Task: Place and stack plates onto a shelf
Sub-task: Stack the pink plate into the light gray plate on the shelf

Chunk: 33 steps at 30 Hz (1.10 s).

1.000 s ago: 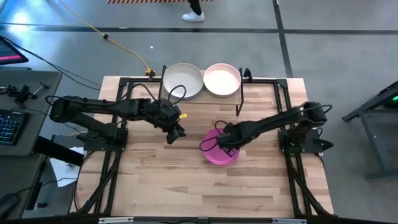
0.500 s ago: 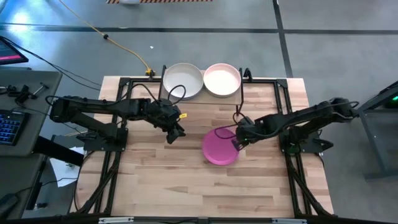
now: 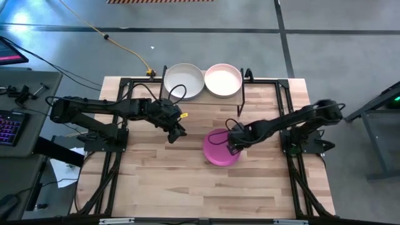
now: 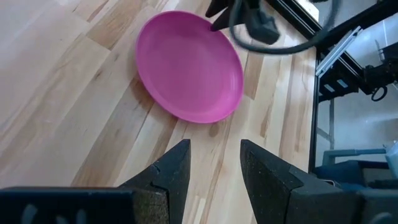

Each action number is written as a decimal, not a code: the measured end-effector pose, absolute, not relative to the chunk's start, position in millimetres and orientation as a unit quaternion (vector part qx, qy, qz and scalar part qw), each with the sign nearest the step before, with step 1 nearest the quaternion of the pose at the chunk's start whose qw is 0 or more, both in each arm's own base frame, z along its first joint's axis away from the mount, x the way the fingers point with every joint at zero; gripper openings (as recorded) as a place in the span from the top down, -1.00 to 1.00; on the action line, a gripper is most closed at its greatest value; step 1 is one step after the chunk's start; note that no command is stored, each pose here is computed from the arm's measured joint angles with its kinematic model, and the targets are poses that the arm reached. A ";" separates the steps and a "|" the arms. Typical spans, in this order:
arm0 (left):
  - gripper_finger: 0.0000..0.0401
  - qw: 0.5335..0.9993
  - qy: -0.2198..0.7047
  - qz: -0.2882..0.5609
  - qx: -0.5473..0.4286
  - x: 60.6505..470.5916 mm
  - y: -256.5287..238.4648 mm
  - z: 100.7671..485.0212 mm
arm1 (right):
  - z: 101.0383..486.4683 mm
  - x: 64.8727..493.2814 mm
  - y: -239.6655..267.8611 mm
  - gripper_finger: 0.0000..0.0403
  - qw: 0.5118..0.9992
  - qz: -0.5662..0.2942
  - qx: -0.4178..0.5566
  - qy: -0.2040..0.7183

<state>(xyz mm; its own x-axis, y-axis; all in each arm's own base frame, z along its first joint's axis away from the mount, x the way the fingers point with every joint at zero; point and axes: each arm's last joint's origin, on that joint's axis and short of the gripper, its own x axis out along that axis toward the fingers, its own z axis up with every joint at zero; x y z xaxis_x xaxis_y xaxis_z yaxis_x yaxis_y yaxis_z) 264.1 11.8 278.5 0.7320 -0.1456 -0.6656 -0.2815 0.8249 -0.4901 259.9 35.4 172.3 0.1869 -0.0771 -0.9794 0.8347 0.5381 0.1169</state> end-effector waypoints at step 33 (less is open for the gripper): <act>0.36 0.881 0.365 0.038 -0.297 264.0 11.6 278.4 | 147.0 271.9 30.8 0.98 0.673 -0.346 0.331 0.564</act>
